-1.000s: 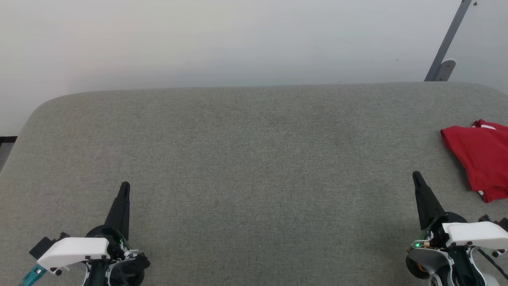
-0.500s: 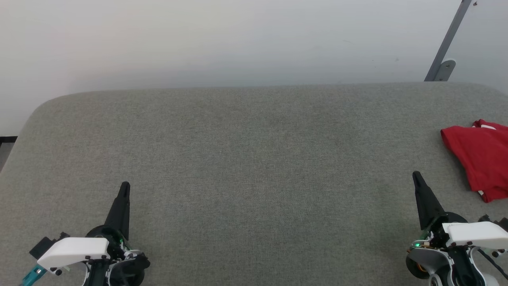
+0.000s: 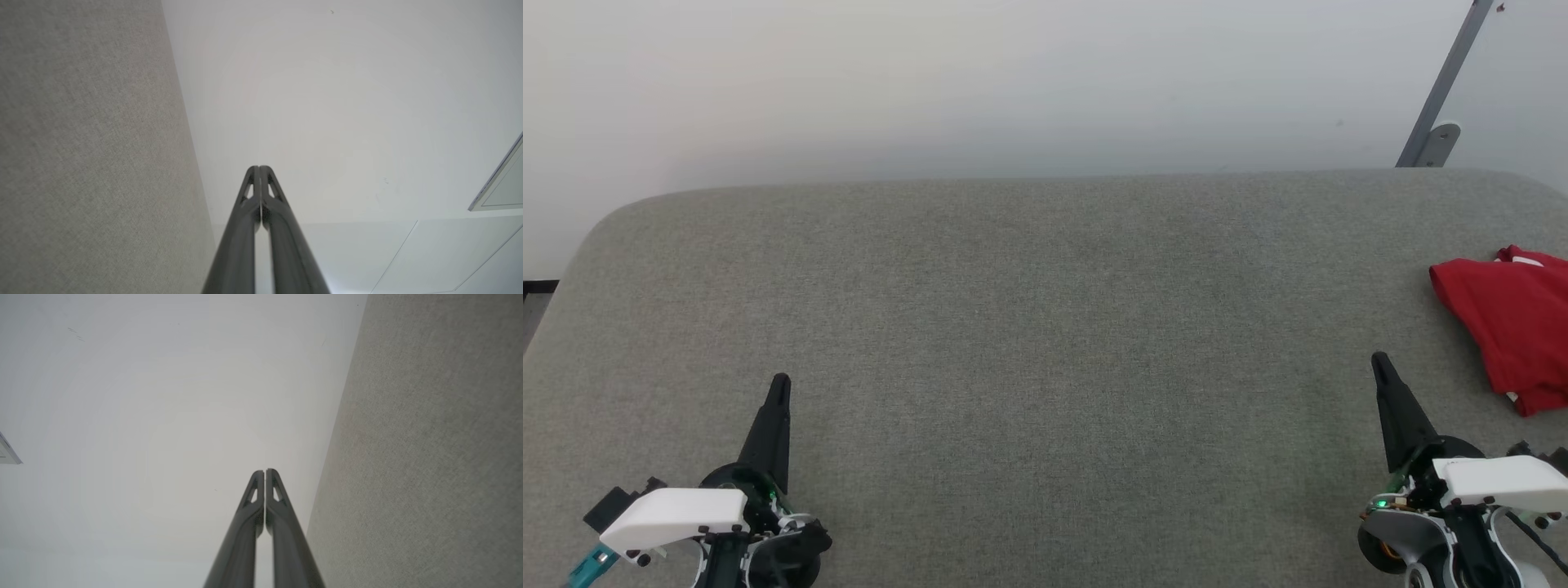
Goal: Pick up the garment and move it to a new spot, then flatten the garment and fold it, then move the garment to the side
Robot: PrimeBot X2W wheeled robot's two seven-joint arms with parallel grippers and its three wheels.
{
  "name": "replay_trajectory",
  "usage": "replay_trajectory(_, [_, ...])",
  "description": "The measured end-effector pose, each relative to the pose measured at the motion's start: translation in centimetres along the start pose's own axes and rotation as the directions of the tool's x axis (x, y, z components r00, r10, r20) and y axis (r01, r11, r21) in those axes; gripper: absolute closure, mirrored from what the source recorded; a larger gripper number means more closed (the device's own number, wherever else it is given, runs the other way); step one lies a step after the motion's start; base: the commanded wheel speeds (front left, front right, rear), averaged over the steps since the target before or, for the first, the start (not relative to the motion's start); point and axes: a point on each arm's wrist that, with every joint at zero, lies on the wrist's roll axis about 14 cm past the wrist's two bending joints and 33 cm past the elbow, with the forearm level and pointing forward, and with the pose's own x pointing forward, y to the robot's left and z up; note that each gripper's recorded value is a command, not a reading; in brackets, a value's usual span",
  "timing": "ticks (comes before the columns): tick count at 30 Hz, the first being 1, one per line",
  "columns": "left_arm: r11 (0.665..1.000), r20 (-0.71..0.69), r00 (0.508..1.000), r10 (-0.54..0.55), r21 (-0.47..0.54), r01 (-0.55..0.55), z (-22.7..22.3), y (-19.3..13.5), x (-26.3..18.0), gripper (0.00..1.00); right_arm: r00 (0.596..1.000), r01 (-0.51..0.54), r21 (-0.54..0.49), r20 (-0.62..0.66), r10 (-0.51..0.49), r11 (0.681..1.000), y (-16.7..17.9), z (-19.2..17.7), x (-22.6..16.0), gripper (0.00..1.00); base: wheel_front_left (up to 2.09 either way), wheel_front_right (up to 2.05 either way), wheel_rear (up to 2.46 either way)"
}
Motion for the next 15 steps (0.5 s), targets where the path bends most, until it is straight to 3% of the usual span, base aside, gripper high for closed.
replay_trajectory(15, [1.000,0.000,1.000,0.000,0.000,0.000,0.01,0.00,0.00,1.00,1.000,0.000,0.000,0.000,0.000,1.000,0.00,-0.01,0.00,1.00,0.00,0.00,0.00])
